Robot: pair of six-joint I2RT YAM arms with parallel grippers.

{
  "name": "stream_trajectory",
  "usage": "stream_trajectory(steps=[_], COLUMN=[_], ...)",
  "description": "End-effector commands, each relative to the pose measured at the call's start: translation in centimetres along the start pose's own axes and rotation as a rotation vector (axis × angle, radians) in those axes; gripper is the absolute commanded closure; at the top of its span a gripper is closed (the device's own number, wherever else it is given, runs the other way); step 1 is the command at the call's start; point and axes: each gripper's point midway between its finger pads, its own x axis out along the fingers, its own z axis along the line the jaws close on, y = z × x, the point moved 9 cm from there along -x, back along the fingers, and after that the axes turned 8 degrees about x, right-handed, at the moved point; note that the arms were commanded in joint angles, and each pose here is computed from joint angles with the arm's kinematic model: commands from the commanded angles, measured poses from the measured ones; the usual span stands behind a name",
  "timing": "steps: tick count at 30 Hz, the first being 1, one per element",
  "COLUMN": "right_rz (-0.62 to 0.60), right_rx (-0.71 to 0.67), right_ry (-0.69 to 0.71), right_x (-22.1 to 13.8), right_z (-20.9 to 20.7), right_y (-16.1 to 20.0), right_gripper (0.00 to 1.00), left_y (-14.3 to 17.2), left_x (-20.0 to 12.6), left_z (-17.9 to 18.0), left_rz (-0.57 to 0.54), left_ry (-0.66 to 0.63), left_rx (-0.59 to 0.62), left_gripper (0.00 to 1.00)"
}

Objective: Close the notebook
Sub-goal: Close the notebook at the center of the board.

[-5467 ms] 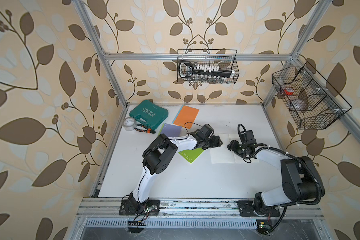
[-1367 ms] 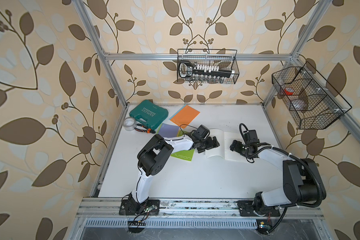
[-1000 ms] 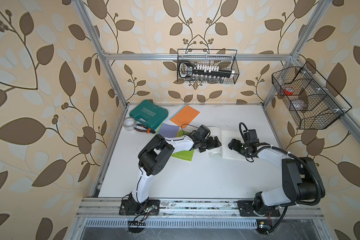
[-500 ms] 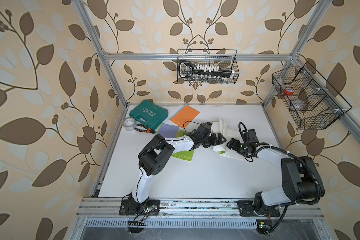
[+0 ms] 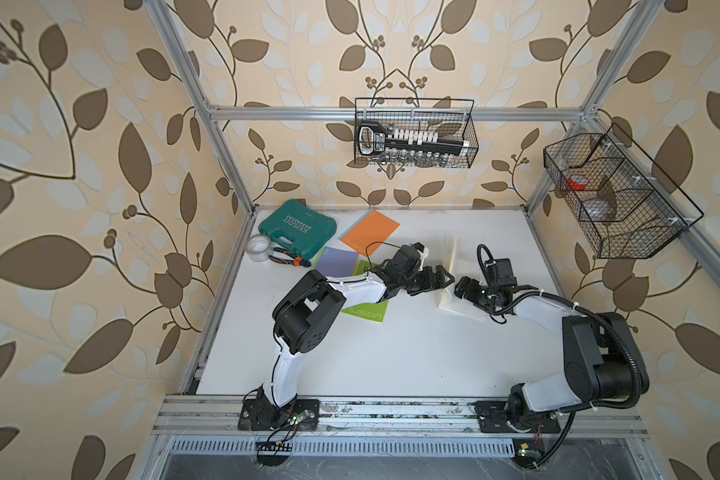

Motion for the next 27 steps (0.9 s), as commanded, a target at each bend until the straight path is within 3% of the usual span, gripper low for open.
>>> stream_trajectory(steps=[1, 13, 19, 27], right_rz=[0.207, 0.259, 0.199, 0.114], right_rx=[0.056, -0.008, -0.016, 0.08], right_ry=[0.061, 0.0, -0.067, -0.287], right_x=[1.5, 2.2, -0.2, -3.6], right_z=[-1.8, 0.2, 1.2, 1.4], right_y=[3.5, 3.4, 2.2, 0.3], right_gripper=[0.12, 0.13, 0.13, 0.13], left_y=[-1.2, -1.0, -0.9, -1.1], left_x=[-2.1, -3.1, -3.9, -4.8], left_z=[-4.0, -4.4, -4.3, -3.9], left_rz=[-0.042, -0.053, -0.064, -0.083], left_ry=[0.113, 0.115, 0.1, 0.091], left_rx=[0.064, 0.065, 0.062, 0.048], left_gripper=[0.02, 0.02, 0.02, 0.02])
